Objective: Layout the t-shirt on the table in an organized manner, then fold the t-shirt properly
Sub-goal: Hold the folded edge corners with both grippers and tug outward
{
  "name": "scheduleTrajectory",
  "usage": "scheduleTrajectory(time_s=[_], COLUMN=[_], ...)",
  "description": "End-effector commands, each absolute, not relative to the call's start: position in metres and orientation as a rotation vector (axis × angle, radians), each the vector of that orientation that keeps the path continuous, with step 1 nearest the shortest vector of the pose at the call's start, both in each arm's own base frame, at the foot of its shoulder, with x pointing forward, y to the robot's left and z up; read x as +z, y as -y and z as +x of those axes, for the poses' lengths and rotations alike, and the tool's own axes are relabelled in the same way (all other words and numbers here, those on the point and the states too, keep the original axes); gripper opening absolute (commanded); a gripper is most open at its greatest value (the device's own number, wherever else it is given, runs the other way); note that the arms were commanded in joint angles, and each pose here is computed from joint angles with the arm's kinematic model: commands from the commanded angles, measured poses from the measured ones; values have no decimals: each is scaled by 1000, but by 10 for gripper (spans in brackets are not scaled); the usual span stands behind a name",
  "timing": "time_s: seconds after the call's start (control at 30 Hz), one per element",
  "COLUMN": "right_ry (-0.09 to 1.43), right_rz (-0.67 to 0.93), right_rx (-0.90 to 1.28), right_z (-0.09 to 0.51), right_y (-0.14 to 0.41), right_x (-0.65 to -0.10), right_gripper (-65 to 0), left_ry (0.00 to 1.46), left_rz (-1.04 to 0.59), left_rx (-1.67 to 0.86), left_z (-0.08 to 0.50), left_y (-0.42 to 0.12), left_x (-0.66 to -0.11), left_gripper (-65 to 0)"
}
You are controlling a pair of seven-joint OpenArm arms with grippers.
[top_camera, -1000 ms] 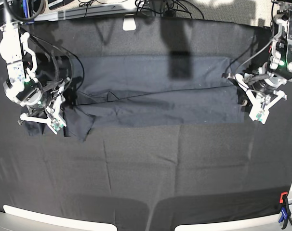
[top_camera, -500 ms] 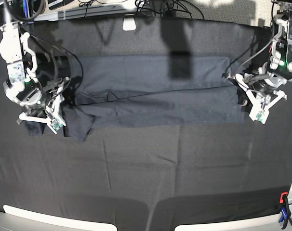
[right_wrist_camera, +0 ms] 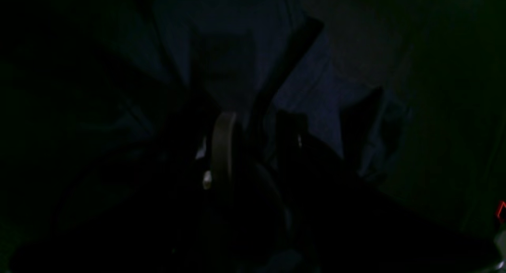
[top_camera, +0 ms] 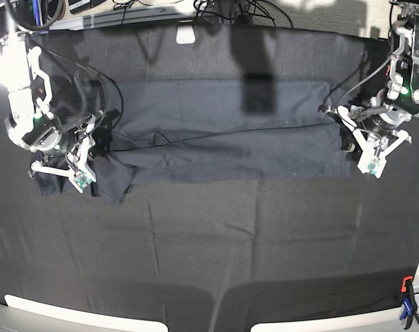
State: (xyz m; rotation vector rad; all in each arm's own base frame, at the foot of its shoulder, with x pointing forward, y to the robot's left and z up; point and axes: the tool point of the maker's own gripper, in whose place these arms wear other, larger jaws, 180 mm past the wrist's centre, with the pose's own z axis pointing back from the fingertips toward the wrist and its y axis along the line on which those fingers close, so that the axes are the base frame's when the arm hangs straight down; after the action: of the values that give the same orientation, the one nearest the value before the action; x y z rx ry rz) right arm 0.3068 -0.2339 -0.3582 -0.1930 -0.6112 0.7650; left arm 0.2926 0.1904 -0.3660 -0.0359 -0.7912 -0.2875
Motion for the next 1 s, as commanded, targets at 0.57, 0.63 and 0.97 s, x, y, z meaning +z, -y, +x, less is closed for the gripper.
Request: scheduleTrajectory(time_s=[0.57, 0.63, 0.97], right_ry=[641, 623, 645], right_rz=[-241, -248, -271], right_rx=[766, 763, 789], right_z=[319, 317, 319], right_y=[255, 258, 249], right_x=[-363, -365, -349], right_gripper=[-451, -453, -650], left_ry=[842, 842, 842], left_rz=[-25, -25, -25], left_rx=[-294, -294, -294], left_z=[302, 302, 302], left_y=[-193, -193, -193], left_x=[-352, -352, -352], left_gripper=[-588, -588, -588])
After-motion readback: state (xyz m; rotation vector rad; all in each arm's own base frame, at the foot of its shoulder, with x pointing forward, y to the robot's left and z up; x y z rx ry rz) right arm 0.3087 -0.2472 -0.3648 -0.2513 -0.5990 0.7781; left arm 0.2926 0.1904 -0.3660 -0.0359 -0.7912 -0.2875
